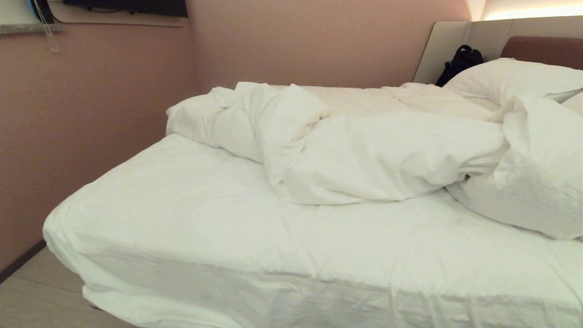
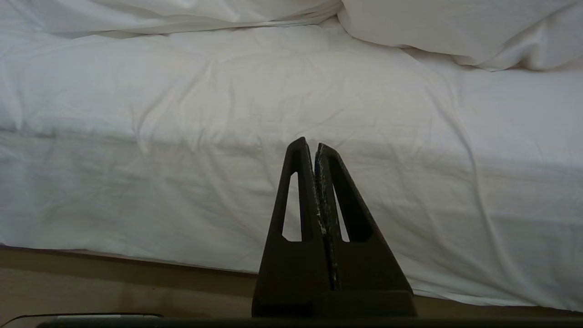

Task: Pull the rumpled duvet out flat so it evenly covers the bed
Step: Hold the folded corner of the quilt

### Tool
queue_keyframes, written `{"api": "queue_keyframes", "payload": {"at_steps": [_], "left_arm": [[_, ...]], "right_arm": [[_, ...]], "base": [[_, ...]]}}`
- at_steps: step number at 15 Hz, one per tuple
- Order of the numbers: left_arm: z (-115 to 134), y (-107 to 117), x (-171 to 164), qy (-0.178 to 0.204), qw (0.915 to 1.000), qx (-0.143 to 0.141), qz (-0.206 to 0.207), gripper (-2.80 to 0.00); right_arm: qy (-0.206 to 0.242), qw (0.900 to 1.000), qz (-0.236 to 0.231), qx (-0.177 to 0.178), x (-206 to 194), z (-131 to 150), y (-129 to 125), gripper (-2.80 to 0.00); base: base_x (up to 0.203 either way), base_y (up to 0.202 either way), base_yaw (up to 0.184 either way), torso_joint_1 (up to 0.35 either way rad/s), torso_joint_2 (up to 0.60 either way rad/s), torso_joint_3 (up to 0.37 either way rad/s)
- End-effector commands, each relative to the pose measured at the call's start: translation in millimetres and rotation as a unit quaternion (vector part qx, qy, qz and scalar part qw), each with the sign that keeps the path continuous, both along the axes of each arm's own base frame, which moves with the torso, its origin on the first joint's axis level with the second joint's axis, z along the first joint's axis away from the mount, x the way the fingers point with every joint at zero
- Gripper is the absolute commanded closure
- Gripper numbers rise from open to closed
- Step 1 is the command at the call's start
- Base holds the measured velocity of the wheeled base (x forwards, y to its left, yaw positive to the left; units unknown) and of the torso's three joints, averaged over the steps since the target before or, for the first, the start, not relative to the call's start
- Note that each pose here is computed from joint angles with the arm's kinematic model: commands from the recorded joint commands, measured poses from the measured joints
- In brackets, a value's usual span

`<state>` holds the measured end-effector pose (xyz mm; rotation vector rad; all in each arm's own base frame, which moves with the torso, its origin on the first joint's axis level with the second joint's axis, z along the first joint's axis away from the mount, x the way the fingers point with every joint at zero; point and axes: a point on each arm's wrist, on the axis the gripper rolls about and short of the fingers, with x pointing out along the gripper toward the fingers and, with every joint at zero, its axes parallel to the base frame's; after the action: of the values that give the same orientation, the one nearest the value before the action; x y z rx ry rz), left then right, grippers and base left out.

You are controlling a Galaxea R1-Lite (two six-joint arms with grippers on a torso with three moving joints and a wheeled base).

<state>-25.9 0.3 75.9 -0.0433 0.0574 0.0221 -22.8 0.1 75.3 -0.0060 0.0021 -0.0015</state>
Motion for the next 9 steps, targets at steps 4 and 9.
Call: {"api": "queue_keyframes", "payload": {"at_steps": [4,9], "left_arm": [[0.0,0.0,0.0,0.000,1.0000,0.001,-0.001,0.00],[0.4,0.0,-0.1,-0.001,1.0000,0.003,-0.001,0.00]], "right_arm": [[0.000,1.000,0.000,0.000,0.0,0.0,0.0,0.00],[0.000,1.000,0.000,0.000,0.0,0.0,0.0,0.00]], "base": [[0.000,0.000,0.000,0.000,0.00,0.000],[0.000,0.000,0.000,0.000,0.00,0.000]]}}
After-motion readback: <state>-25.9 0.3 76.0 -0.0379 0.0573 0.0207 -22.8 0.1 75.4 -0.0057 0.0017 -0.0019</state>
